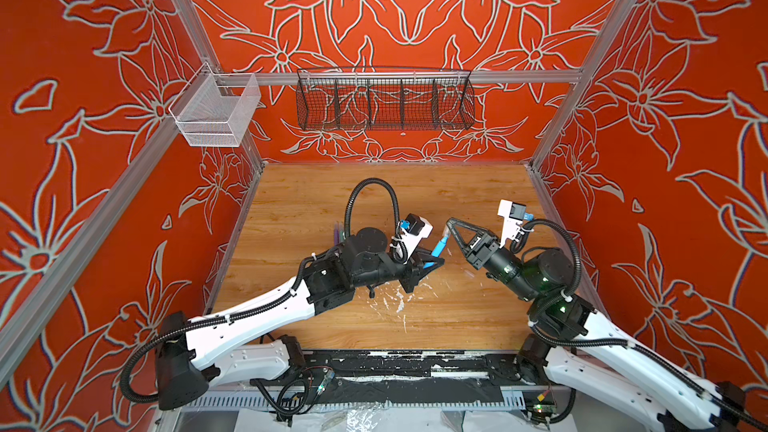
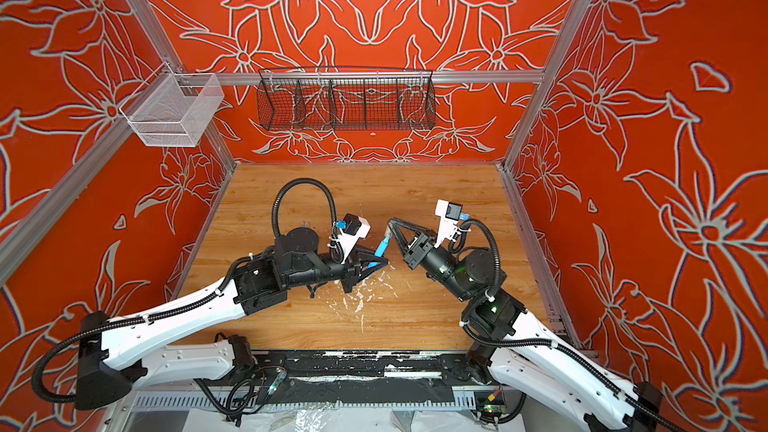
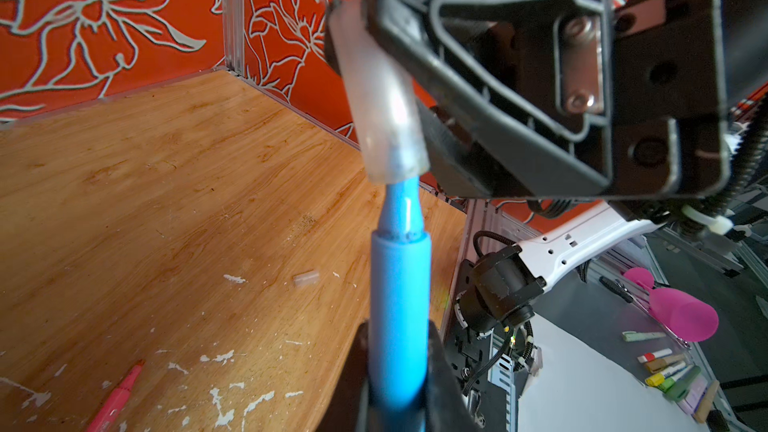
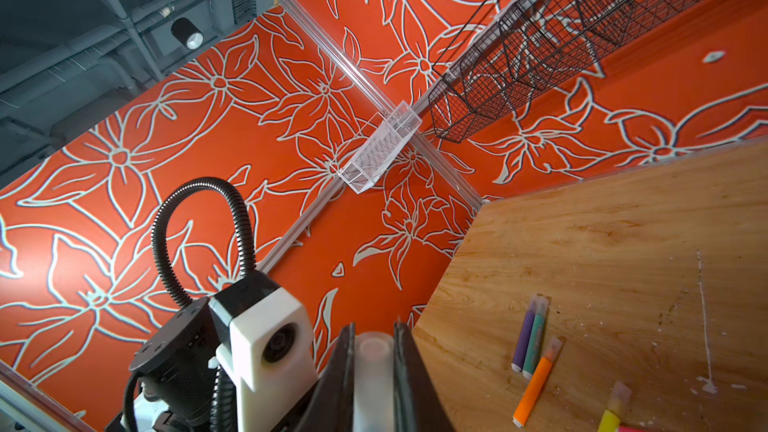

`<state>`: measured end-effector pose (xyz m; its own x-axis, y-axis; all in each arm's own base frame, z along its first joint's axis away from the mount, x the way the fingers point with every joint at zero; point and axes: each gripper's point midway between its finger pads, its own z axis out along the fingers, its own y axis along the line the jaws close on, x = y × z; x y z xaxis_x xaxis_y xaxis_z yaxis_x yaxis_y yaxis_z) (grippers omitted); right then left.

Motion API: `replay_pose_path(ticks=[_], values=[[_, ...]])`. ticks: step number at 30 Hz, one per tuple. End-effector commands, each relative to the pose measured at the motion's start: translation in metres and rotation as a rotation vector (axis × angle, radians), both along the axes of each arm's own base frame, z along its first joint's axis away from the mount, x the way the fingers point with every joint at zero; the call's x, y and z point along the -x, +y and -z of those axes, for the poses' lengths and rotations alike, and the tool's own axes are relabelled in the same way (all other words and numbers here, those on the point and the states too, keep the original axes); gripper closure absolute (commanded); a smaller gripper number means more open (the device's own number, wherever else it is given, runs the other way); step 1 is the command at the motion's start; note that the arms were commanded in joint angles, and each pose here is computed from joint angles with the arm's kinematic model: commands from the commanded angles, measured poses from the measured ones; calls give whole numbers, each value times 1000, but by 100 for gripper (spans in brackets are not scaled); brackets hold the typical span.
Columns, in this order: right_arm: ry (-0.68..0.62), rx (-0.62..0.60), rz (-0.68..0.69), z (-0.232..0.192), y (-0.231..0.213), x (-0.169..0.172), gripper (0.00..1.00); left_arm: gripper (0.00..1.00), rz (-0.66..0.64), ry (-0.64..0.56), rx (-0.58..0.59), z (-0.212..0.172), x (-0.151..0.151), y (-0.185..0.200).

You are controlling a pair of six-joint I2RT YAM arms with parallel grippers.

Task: Insert the pens into the pen caps
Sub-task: 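Push the cap down onto the blue marker tip with the right gripper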

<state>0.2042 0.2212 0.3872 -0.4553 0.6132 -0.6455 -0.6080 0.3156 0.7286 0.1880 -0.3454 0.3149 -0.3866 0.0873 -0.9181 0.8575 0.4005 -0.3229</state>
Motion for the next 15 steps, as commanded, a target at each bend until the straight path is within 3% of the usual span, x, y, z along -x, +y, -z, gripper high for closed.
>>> replay_pose_path(ticks=[1, 10, 15], values=[[-1, -2, -19, 5, 3, 4, 100, 100, -13, -44, 51, -20, 0, 2], [44, 51, -132, 42, 20, 22, 100, 100, -55, 97, 98, -37, 2, 9], [46, 80, -144, 55, 19, 27, 100, 100, -165, 118, 135, -37, -11, 20]])
